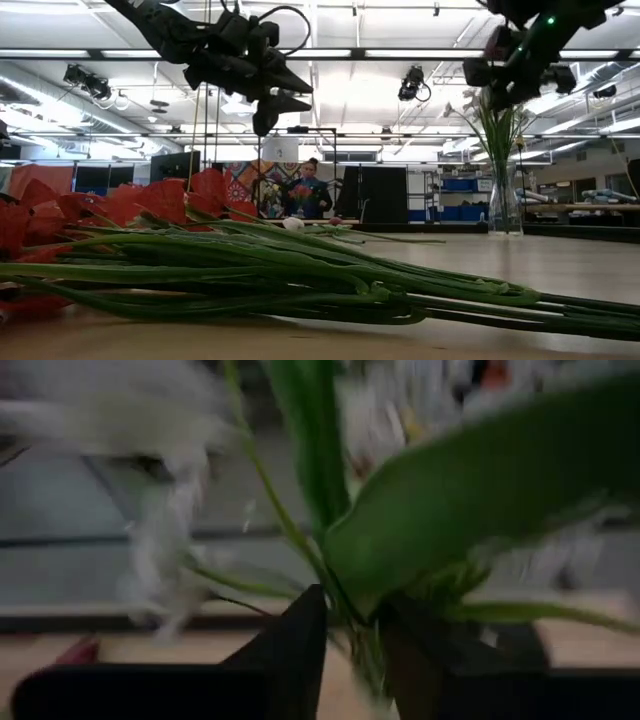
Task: Sort flowers into vase by color
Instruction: Put the bottom dark red flower into the transparent vase, then put the dark red flower into the transparent vase
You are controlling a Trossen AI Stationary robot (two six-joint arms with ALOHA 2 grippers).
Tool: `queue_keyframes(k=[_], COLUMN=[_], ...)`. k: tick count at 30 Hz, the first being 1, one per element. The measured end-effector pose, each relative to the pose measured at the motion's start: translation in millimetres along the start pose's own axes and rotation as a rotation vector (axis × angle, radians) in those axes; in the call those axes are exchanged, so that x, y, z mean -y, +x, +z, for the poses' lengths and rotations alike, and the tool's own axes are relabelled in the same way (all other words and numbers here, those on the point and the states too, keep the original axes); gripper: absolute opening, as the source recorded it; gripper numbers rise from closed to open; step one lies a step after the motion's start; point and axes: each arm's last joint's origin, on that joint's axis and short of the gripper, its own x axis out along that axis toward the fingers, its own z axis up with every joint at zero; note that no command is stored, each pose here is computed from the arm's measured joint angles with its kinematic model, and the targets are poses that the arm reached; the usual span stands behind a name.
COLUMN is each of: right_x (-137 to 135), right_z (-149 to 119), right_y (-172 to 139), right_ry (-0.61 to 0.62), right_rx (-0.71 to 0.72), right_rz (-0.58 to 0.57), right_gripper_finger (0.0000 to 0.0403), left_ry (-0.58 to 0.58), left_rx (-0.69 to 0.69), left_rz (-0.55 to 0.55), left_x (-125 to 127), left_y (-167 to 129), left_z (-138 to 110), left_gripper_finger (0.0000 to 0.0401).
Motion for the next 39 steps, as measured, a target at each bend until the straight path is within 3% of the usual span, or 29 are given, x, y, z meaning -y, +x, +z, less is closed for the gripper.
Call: queue_keyframes(k=[10,16,19,25,31,39], right_x=[23,33,30,9,-21,-76], right_z=[5,16,24,29,24,7], right_y=[-17,-39,-48,-51,-44,-38], right_ry=[0.248,0.246,0.237,0.219,0.219,0.095], right_rx=[-0.540,-0.774,-0.850,-0.850,-0.783,-0.689], right_rz=[0.034,0.035,0.145,0.433,0.623,0.860], right_gripper_finger=[0.0152,0.0153,0.0153,0.0153,0.0153,0.0151], left_ry=[-0.057,-0.047,-0.036,-0.056,-0.091,-0.113], left_rx=[-0.047,-0.075,-0.085,-0.129,-0.185,-0.228], left_rz=[0.024,0.031,0.051,0.152,0.179,0.188], left_x=[-1,5,9,11,10,12], left_y=[1,6,10,13,13,14], left_z=[-6,-11,-14,-23,-30,-35], left_gripper_finger=[0.0156,0.0156,0.0156,0.0156,0.0156,0.0156])
